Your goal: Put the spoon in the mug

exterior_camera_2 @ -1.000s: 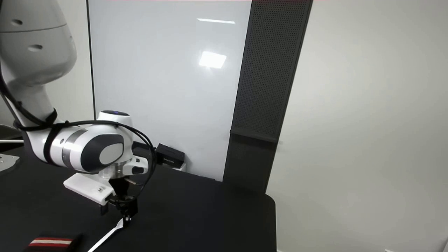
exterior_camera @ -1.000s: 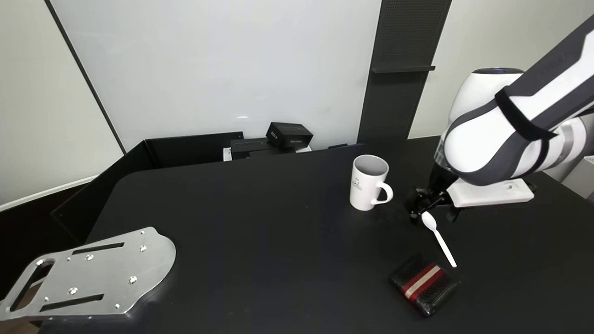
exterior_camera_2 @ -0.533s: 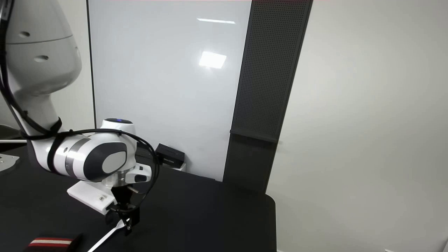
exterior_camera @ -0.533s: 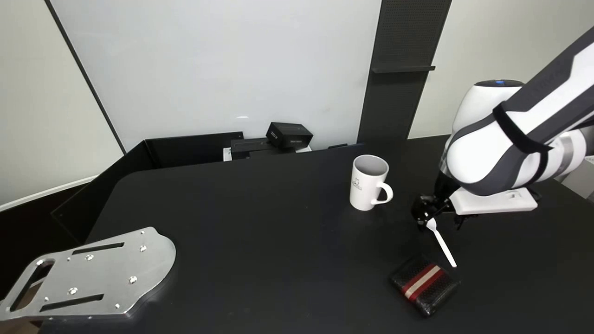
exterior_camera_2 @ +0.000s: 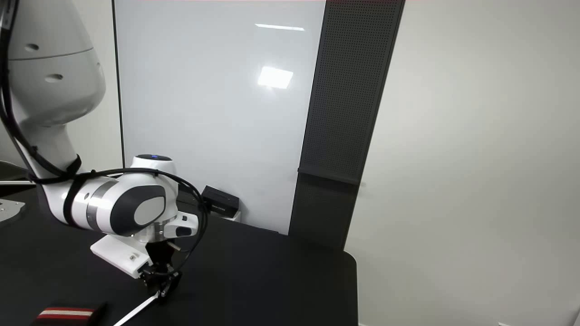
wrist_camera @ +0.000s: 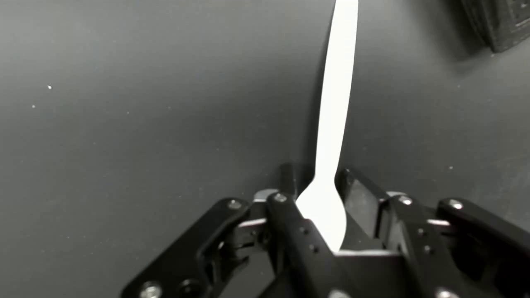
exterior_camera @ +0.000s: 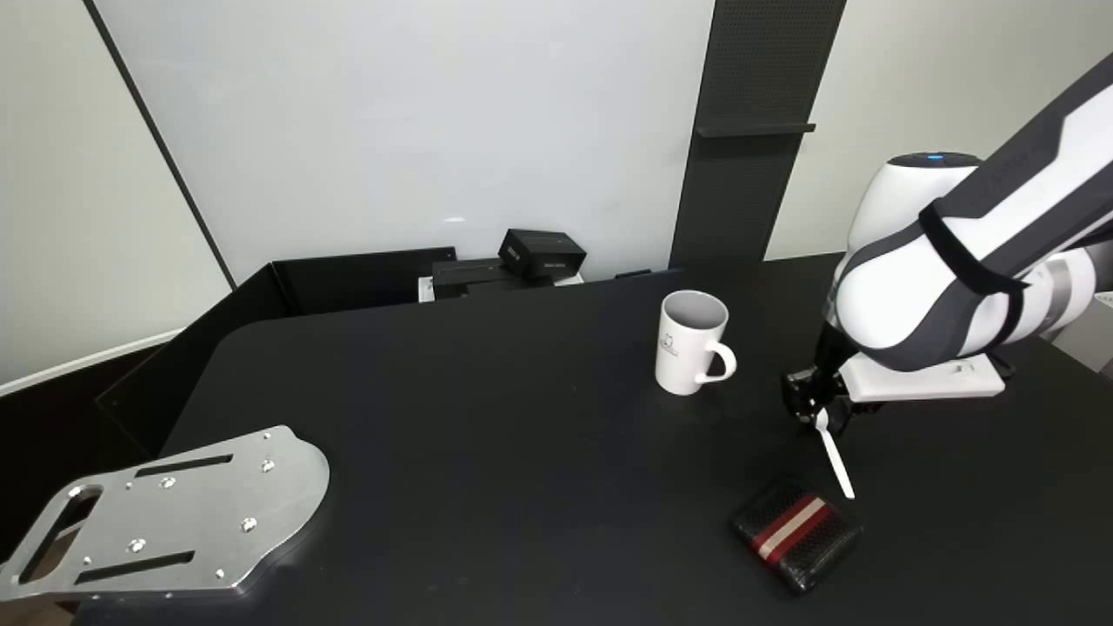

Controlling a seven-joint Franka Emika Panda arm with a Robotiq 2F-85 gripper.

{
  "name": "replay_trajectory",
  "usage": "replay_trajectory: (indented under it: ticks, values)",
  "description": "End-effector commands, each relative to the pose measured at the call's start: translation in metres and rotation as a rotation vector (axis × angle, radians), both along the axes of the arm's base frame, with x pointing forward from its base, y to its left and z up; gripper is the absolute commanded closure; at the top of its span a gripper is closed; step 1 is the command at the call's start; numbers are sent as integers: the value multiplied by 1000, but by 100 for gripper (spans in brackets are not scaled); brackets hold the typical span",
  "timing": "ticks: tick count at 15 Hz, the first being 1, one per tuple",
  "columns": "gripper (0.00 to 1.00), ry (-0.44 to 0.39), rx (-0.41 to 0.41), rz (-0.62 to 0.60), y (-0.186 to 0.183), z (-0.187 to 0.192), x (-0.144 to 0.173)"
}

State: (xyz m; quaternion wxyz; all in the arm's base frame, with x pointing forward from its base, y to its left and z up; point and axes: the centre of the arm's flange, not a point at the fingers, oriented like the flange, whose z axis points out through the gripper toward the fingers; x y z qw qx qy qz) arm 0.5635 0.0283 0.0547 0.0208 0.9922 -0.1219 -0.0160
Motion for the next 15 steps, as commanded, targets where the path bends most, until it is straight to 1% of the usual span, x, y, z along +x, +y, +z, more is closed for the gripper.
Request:
replay_trajectory:
  ticks: [1,3,6,11,13,15]
  values:
    - [95,-1,-29,-55,-6,-11,6]
    - [94,0,-36,-76,-12,-7,10]
    - [93,-45,-47,-105,-24,13,23]
    - [93,-171,-62,-118,-31,57,49]
    - [93,-226,-62,-113,-24,73,57]
    - [93,-279,-43,-109,-11,92,65]
